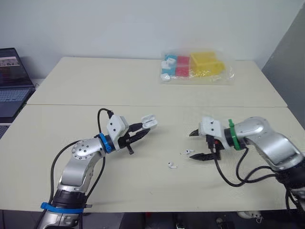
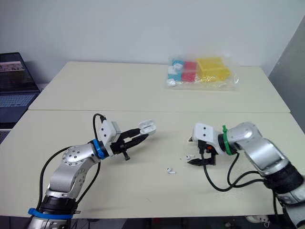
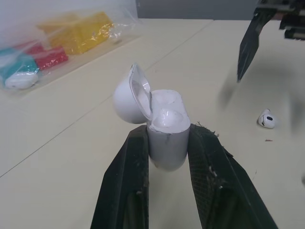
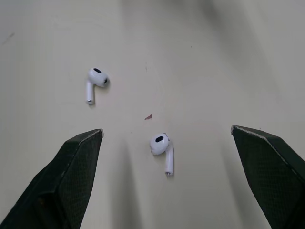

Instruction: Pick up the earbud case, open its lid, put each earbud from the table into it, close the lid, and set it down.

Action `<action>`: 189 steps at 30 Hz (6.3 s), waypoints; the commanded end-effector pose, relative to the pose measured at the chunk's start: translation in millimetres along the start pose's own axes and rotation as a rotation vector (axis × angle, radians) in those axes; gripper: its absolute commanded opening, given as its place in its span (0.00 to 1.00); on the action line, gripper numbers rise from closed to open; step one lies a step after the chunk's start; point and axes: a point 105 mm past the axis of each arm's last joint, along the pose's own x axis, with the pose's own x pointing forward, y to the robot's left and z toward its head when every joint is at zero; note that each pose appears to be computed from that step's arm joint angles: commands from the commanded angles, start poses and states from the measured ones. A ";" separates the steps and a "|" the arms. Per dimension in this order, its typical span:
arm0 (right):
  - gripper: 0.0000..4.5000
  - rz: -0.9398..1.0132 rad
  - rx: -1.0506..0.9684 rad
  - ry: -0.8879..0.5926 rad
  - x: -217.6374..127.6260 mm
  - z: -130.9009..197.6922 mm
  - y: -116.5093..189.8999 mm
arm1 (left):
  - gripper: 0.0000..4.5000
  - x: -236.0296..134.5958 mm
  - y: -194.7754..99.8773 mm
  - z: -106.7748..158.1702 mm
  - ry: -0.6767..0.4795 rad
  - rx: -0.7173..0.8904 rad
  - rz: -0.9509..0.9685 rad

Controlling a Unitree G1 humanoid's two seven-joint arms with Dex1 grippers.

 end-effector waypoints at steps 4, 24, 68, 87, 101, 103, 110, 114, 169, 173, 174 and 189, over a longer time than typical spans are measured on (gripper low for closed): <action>1.00 0.009 -0.033 0.022 9.8 -9.8 -9.5 | 0.18 -0.1 -8.6 14.0 -0.036 0.035 -0.011; 0.09 0.066 0.007 0.045 4.9 -26.8 9.8 | 0.18 2.8 -14.1 11.0 -0.030 0.026 -0.031; 0.54 -0.132 0.144 0.471 -101.9 -75.5 38.3 | 0.18 -12.5 -27.9 -4.7 0.034 -0.019 -0.030; 0.54 -0.035 0.134 0.510 -79.5 -83.7 40.1 | 0.18 -9.5 -38.0 -6.0 0.039 -0.042 -0.036; 0.08 -0.041 0.098 0.519 -78.9 -88.0 37.2 | 0.18 -7.5 -37.8 -5.9 0.039 -0.040 -0.038; 0.08 -0.048 0.090 0.508 -81.5 -84.1 35.8 | 0.18 -7.1 -37.3 -5.6 0.038 -0.038 -0.038; 0.08 -0.076 0.012 0.356 -88.7 -42.6 26.1 | 0.18 -3.2 -34.2 0.9 0.005 -0.043 -0.051; 0.08 -0.108 -0.022 0.030 -82.8 20.6 20.3 | 0.18 4.8 -42.5 19.1 -0.076 -0.093 -0.105; 0.08 -0.354 0.077 -0.806 -45.2 113.3 -5.1 | 0.18 26.3 -34.1 82.5 -0.219 -0.272 -0.211; 0.08 -0.356 0.068 -0.808 -43.3 112.8 -4.8 | 0.18 26.7 -34.6 81.8 -0.218 -0.273 -0.209; 0.08 -0.358 0.065 -0.807 -42.7 112.3 -5.0 | 0.18 26.8 -34.8 82.1 -0.219 -0.273 -0.210; 0.08 -0.331 -0.015 -0.737 -30.9 103.5 2.3 | 0.18 28.4 -32.1 86.4 -0.232 -0.283 -0.200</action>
